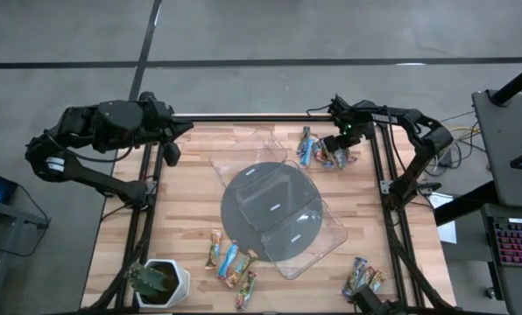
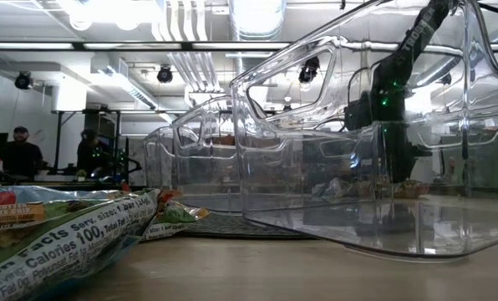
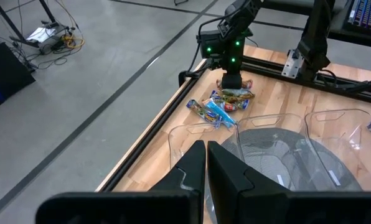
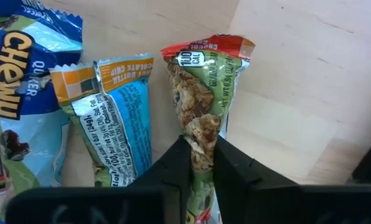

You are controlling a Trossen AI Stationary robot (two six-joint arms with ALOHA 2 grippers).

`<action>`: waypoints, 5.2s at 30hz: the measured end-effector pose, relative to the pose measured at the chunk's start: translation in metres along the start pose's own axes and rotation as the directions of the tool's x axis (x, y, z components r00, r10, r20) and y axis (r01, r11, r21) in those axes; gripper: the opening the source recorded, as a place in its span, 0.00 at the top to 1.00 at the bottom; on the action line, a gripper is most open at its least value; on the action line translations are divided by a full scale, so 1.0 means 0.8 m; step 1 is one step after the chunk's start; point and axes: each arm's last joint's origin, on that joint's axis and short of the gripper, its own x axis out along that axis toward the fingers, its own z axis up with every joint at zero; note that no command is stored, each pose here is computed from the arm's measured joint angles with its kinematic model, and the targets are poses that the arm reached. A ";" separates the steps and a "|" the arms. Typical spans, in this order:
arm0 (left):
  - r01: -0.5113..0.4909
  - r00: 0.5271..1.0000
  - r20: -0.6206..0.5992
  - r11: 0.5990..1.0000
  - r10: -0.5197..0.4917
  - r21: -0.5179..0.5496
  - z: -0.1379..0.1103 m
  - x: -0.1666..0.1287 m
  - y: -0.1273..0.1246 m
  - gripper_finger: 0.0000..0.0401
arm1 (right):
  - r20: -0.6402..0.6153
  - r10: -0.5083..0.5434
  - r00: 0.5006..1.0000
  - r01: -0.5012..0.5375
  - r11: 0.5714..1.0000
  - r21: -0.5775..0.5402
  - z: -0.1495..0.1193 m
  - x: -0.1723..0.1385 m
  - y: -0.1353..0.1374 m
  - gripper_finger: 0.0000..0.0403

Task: Pick and place Granola Bars by type
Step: Put the red granola bar into the top transparent bin

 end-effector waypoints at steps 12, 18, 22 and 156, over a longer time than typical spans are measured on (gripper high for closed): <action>0.000 1.000 0.002 1.000 0.000 -0.001 0.000 0.000 0.000 1.00 | 0.044 0.023 0.999 -0.021 0.999 -0.046 0.004 -0.040 0.000 0.90; 0.000 1.000 0.002 1.000 0.000 -0.001 0.000 0.000 0.000 1.00 | 0.165 0.194 0.967 -0.184 0.980 -0.074 0.007 -0.098 0.006 0.90; 0.002 1.000 0.009 1.000 -0.002 -0.005 0.001 0.000 0.000 1.00 | 0.245 0.303 0.921 -0.271 0.950 -0.153 0.001 -0.143 0.022 0.91; 0.635 0.716 -0.209 0.746 -0.666 -0.203 0.014 0.091 -0.108 0.79 | 0.402 0.814 0.420 -0.239 0.526 -0.816 -0.255 -0.373 0.098 0.98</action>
